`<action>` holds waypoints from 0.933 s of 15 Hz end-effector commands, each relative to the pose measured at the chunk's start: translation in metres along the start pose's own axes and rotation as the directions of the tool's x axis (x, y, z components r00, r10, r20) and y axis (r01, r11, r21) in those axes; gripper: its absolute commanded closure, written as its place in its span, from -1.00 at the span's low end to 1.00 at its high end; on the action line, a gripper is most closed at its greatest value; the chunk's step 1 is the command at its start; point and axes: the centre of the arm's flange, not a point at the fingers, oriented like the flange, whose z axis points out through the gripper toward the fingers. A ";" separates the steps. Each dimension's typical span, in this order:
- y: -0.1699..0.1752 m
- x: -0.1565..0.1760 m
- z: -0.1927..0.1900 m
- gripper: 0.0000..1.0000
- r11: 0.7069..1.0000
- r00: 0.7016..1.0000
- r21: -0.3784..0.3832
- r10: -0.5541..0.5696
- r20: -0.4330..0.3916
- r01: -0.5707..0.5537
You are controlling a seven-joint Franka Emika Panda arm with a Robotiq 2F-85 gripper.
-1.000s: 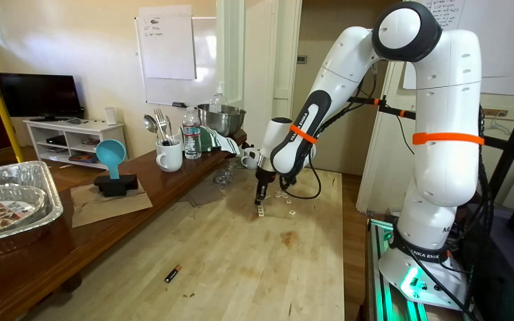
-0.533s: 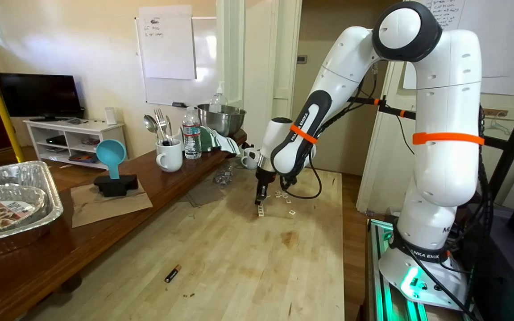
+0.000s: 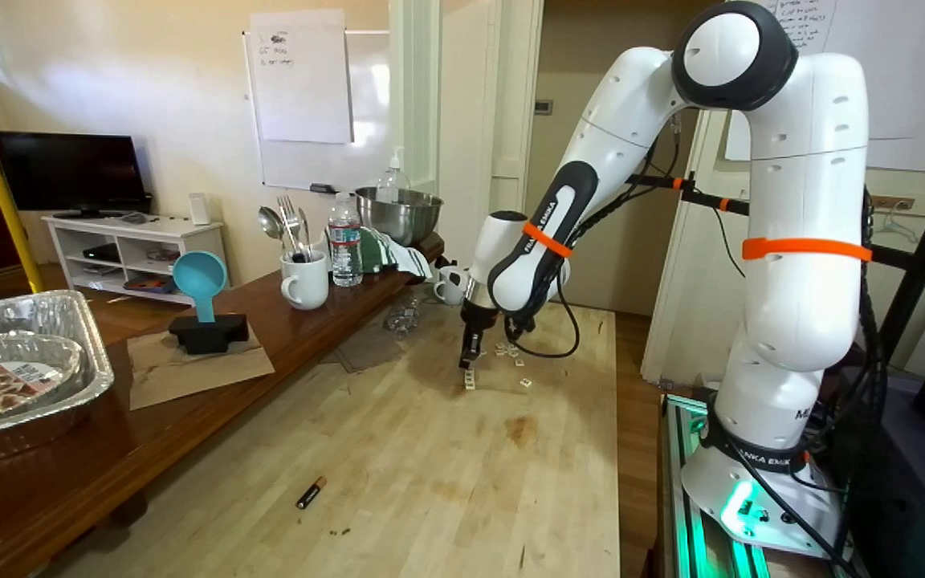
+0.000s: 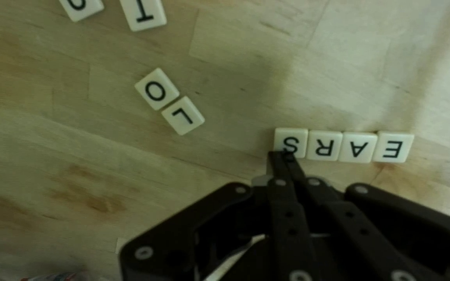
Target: Add a new letter tile to the end of the word
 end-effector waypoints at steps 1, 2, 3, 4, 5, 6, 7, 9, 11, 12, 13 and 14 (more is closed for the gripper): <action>-0.002 -0.008 -0.012 1.00 1.000 1.000 0.006 0.002 -0.022 -0.002; -0.002 -0.007 -0.013 1.00 1.000 1.000 0.006 0.004 -0.026 -0.004; -0.003 -0.007 -0.016 1.00 1.000 1.000 0.006 0.007 -0.029 -0.007; -0.004 -0.006 -0.018 1.00 1.000 1.000 0.009 0.016 -0.025 -0.015; -0.004 -0.005 -0.020 1.00 1.000 1.000 0.017 0.025 -0.017 -0.025; -0.006 -0.005 -0.023 1.00 0.999 0.999 0.025 0.045 0.001 -0.045; -0.007 -0.005 -0.025 1.00 0.998 0.998 0.022 0.056 0.006 -0.056; -0.008 -0.006 -0.029 0.78 0.997 0.997 0.035 0.068 0.025 -0.069; -0.010 -0.009 -0.034 0.37 0.996 0.996 0.043 0.078 0.053 -0.081; -0.011 -0.010 -0.036 0.19 0.995 0.995 0.050 0.080 0.061 -0.083; -0.012 -0.011 -0.039 0.07 0.995 0.994 0.051 0.084 0.069 -0.087; -0.013 -0.012 -0.042 -0.11 0.995 0.994 0.054 0.084 0.073 -0.088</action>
